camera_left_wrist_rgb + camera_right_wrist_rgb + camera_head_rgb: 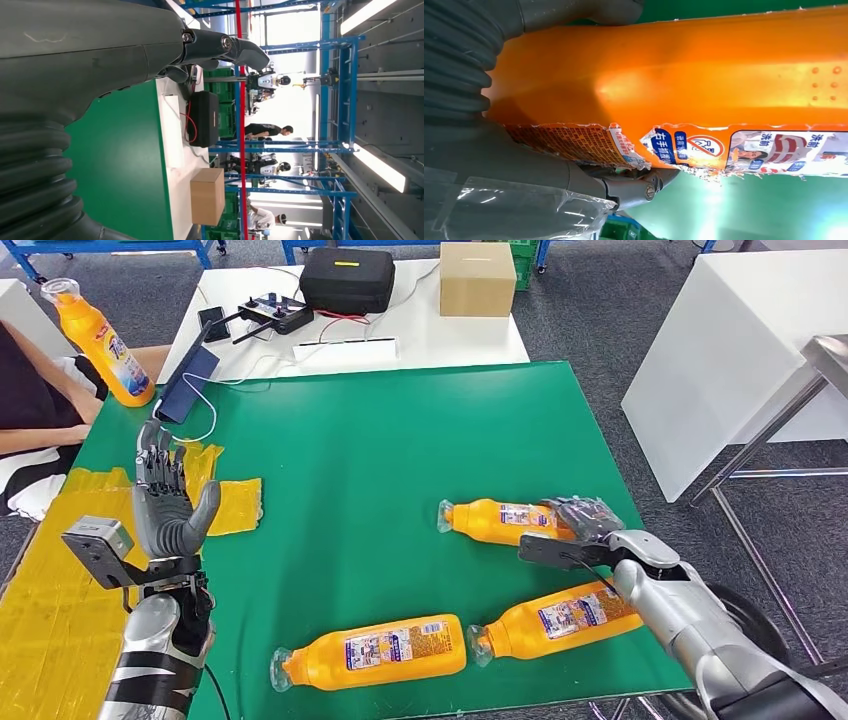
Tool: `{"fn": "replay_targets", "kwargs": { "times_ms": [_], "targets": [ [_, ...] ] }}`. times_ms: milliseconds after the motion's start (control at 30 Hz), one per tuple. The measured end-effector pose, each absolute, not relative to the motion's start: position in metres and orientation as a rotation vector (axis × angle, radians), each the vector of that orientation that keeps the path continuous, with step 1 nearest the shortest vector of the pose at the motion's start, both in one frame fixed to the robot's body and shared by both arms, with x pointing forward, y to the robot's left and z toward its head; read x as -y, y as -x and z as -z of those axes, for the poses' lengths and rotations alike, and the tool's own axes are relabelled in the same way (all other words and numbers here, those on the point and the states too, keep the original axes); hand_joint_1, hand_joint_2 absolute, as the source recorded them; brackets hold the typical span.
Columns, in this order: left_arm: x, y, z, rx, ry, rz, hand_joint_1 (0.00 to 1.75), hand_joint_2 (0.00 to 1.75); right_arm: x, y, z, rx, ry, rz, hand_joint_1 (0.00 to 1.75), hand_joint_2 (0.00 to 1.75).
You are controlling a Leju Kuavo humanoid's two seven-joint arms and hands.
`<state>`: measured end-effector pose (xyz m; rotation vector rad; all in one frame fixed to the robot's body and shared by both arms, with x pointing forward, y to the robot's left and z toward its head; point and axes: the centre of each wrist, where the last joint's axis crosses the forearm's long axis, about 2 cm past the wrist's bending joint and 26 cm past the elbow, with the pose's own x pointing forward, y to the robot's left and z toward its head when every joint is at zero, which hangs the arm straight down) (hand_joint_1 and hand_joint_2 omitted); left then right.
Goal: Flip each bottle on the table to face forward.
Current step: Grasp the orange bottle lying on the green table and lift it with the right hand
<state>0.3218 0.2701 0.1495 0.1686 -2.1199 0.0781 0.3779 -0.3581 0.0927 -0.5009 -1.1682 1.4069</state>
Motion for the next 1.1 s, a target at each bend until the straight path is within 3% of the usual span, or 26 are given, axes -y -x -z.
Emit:
{"fn": "replay_targets", "kwargs": {
  "times_ms": [367, 633, 933, 1100],
  "targets": [
    [-0.270, -0.320, -0.148, 2.103, -0.173, -0.072, 0.00, 1.75, 0.324, -0.376, -0.086, 1.320, 0.616, -1.311, 1.75, 1.75],
    [-0.254, -0.313, -0.146, 2.056, -0.160, 0.076, 0.00, 1.75, 0.249, -0.360, -0.117, 1.776, 0.619, -0.794, 1.75, 1.75],
    [-0.224, -0.322, -0.155, 2.033, -0.055, 0.263, 0.00, 1.75, 0.222, -0.342, -0.141, 2.012, 0.396, -0.306, 1.75, 1.75],
    [-0.199, -0.332, -0.164, 2.033, 0.050, 0.383, 0.00, 1.75, 0.195, -0.336, -0.146, 2.037, 0.193, -0.193, 1.75, 1.75]
  ]
}}
